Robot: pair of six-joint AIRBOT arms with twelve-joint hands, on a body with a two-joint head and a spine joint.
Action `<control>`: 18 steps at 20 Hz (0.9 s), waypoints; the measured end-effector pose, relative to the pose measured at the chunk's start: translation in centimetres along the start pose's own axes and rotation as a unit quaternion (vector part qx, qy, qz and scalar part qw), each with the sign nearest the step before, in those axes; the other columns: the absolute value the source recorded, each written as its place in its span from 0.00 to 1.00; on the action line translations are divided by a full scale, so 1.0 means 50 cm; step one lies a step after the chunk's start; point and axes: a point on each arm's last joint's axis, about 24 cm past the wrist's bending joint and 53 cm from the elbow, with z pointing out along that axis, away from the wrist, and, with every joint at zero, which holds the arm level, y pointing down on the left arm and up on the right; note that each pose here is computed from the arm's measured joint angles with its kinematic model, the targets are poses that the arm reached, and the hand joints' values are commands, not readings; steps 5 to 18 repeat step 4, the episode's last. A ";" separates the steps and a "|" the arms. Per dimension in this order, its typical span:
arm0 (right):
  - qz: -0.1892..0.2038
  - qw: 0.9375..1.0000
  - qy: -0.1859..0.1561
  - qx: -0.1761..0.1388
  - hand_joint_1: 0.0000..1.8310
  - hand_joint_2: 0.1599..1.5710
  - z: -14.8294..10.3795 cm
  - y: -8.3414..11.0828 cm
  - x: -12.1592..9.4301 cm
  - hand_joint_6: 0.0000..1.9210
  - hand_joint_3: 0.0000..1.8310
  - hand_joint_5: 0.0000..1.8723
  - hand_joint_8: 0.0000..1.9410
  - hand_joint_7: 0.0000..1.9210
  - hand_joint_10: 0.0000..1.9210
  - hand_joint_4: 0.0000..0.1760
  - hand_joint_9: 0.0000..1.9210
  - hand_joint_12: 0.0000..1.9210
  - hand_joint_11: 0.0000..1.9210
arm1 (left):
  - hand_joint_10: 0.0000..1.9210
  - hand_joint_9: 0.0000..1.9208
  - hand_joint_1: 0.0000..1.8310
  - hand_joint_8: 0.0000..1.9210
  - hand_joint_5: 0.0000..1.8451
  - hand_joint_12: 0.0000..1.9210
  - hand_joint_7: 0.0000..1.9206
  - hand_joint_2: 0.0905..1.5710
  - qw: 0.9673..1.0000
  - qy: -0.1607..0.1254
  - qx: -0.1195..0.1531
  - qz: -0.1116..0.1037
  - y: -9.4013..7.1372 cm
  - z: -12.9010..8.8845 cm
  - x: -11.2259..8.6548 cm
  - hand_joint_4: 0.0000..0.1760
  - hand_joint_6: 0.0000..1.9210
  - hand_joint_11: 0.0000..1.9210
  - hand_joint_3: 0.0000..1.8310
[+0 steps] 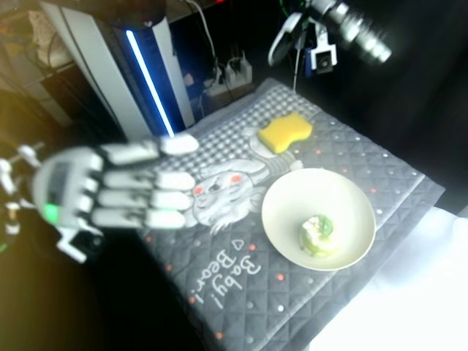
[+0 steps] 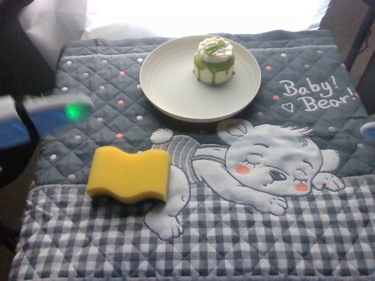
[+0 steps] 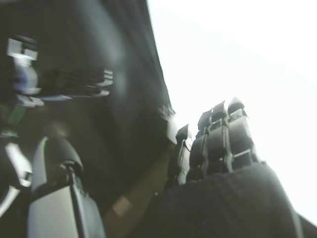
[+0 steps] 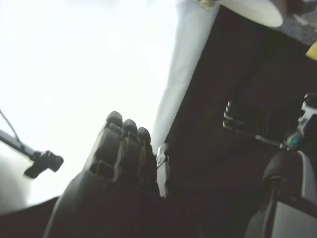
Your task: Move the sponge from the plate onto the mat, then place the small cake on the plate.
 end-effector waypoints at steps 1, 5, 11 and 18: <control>0.006 1.000 -0.001 -0.013 0.35 0.63 -0.009 0.016 0.006 0.00 0.00 0.05 0.00 0.05 0.01 0.49 0.05 0.02 0.05 | 0.00 0.00 0.02 0.00 0.00 0.02 0.00 0.72 1.000 -0.014 0.016 -0.012 -0.013 0.001 -0.011 0.14 0.00 0.00 0.02; 0.009 0.999 -0.003 -0.040 0.31 0.69 -0.014 0.062 -0.002 0.00 0.00 0.16 0.00 0.08 0.00 0.35 0.10 0.21 0.01 | 0.00 0.01 0.05 0.00 0.00 0.02 0.00 0.72 0.996 -0.020 0.085 -0.007 -0.089 0.029 -0.009 0.68 0.00 0.05 0.00; 0.009 0.999 -0.003 -0.040 0.31 0.69 -0.014 0.062 -0.002 0.00 0.00 0.16 0.00 0.08 0.00 0.35 0.10 0.21 0.01 | 0.00 0.01 0.05 0.00 0.00 0.02 0.00 0.72 0.996 -0.020 0.085 -0.007 -0.089 0.029 -0.009 0.68 0.00 0.05 0.00; 0.009 0.999 -0.003 -0.040 0.31 0.69 -0.014 0.062 -0.002 0.00 0.00 0.16 0.00 0.08 0.00 0.35 0.10 0.21 0.01 | 0.00 0.01 0.05 0.00 0.00 0.02 0.00 0.72 0.996 -0.020 0.085 -0.007 -0.089 0.029 -0.009 0.68 0.00 0.05 0.00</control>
